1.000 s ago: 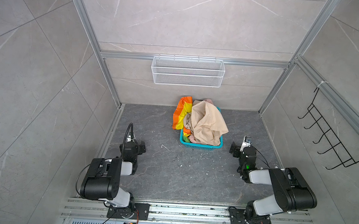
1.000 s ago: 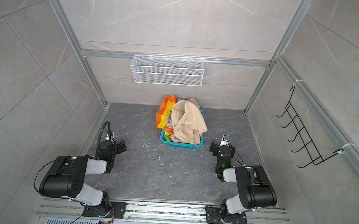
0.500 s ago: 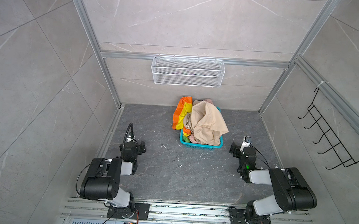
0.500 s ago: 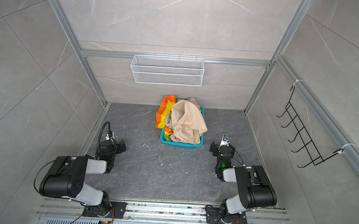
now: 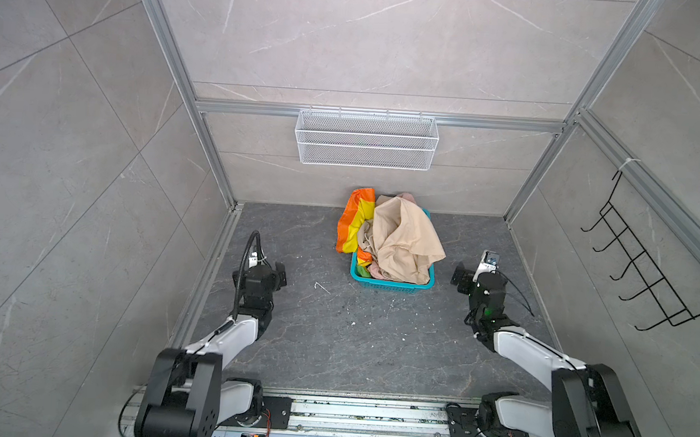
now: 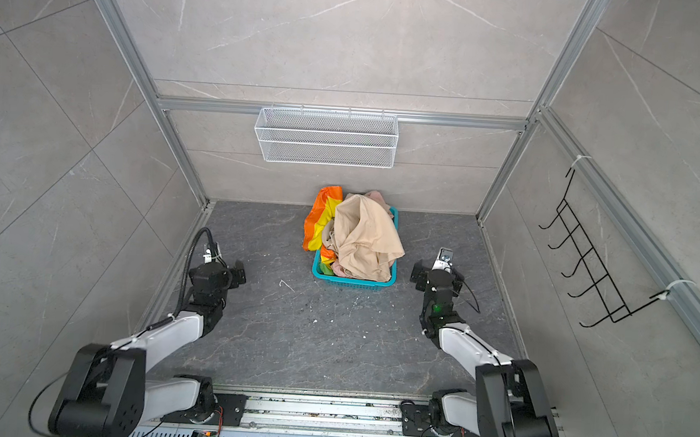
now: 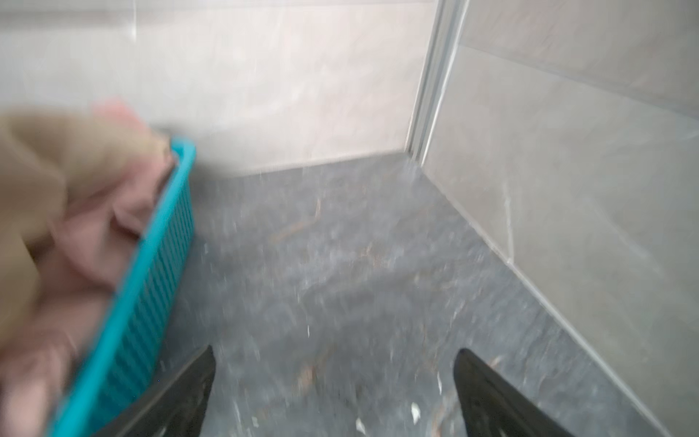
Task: Fold and stack the shorts
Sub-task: 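Reach the right gripper into the teal basket while the left arm rises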
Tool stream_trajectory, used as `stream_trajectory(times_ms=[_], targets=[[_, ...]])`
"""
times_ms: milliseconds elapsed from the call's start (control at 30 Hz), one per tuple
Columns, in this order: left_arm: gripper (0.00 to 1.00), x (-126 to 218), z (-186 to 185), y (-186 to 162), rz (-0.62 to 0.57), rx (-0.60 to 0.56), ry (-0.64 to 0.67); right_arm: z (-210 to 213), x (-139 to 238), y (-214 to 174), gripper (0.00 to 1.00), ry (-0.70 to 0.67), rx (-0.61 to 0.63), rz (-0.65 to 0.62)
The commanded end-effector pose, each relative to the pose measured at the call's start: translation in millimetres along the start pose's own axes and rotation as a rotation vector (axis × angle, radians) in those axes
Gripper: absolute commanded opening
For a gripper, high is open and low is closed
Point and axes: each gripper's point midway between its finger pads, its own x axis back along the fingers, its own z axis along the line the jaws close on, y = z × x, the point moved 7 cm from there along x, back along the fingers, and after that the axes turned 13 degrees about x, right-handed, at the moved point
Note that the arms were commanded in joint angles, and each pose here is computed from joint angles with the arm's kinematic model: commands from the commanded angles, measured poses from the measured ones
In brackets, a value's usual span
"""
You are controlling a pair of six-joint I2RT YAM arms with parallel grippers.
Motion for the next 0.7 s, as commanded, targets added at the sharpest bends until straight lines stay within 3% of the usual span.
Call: stream_trajectory(times_ms=[0,67,267,567,667], targets=[[1.00,18,14,15,0.017,0.242,0.136,-14,9,10,0.99,-0.107,-0.107,0.221],[0.99,30,19,12,0.073,0.452,0.171,-8,13,22,0.99,-0.033,-0.107,0.281],[1.00,53,-19,15,0.303,0.543,-0.194,33,57,63,0.99,0.209,-0.102,0.217],[1.00,77,-48,6,0.585,0.745,-0.415,208,109,97,1.00,0.389,0.163,0.221],[1.00,79,-52,-4,0.645,0.811,-0.462,267,107,92,0.99,0.453,0.219,0.270]])
